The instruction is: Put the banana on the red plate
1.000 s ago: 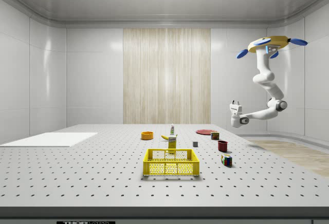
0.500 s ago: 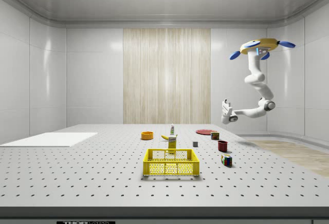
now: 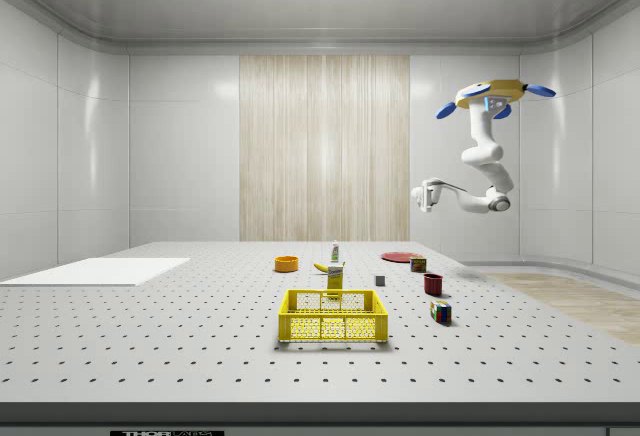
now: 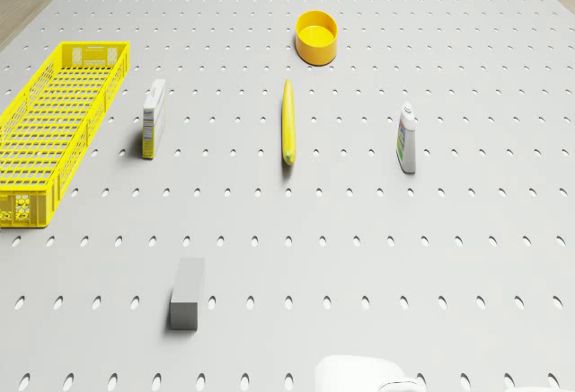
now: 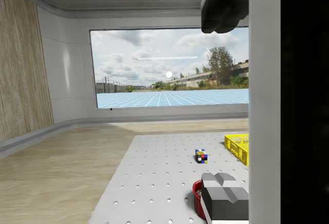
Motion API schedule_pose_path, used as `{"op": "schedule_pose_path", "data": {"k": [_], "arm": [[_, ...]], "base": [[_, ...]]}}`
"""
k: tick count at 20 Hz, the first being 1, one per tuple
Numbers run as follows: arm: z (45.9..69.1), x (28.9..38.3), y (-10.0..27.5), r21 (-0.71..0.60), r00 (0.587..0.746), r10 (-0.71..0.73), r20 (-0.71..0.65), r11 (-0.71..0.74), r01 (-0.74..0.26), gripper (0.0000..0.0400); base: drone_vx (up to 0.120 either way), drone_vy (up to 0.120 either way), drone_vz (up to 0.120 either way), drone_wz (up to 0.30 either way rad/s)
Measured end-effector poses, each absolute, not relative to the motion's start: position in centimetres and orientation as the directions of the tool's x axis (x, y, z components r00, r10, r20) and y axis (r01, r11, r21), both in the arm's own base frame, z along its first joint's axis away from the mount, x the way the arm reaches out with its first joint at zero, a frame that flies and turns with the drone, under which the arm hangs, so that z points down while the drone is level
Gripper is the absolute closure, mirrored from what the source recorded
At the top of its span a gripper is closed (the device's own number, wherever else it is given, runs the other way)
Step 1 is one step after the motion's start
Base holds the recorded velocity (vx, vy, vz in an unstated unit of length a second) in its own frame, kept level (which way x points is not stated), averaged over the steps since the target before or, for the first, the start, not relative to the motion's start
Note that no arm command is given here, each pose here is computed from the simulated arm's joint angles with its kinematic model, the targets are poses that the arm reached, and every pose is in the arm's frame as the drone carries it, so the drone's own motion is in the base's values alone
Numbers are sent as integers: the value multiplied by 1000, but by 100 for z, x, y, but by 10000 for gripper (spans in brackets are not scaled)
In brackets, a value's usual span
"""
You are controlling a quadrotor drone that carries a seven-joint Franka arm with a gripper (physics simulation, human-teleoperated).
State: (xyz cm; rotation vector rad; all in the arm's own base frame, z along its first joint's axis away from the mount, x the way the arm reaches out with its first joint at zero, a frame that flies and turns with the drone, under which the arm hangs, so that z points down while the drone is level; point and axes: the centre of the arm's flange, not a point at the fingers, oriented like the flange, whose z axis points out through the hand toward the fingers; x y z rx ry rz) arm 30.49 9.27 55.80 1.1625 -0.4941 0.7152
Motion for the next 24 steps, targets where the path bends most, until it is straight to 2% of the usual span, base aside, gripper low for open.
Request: {"op": "schedule_pose_path", "data": {"k": [3, 7, 10, 14, 19, 21, 24], "arm": [[5212, 3062, 693, 487, 691, 509, 514, 490, -723, 0], [4997, 3068, 378, 266, 699, 656, 284, 647, -715, 0], [4943, 3069, 225, 158, 703, 690, 171, 685, -711, 0], [4919, 3069, 109, 77, 706, 703, 85, 702, -708, 0], [4911, 3068, 43, 31, 707, 706, 36, 707, -707, 0], [4910, 3068, 29, 21, 708, 706, 26, 707, -707, 0], [4909, 3068, 16, 12, 708, 706, 16, 708, -706, 0]], "base": [[120, -40, -40, 0], [120, 0, -120, 0], [120, 0, -120, 0], [120, 0, -120, 0], [120, 0, -120, 0], [120, 0, 0, 0], [120, 0, -120, 0]]}}
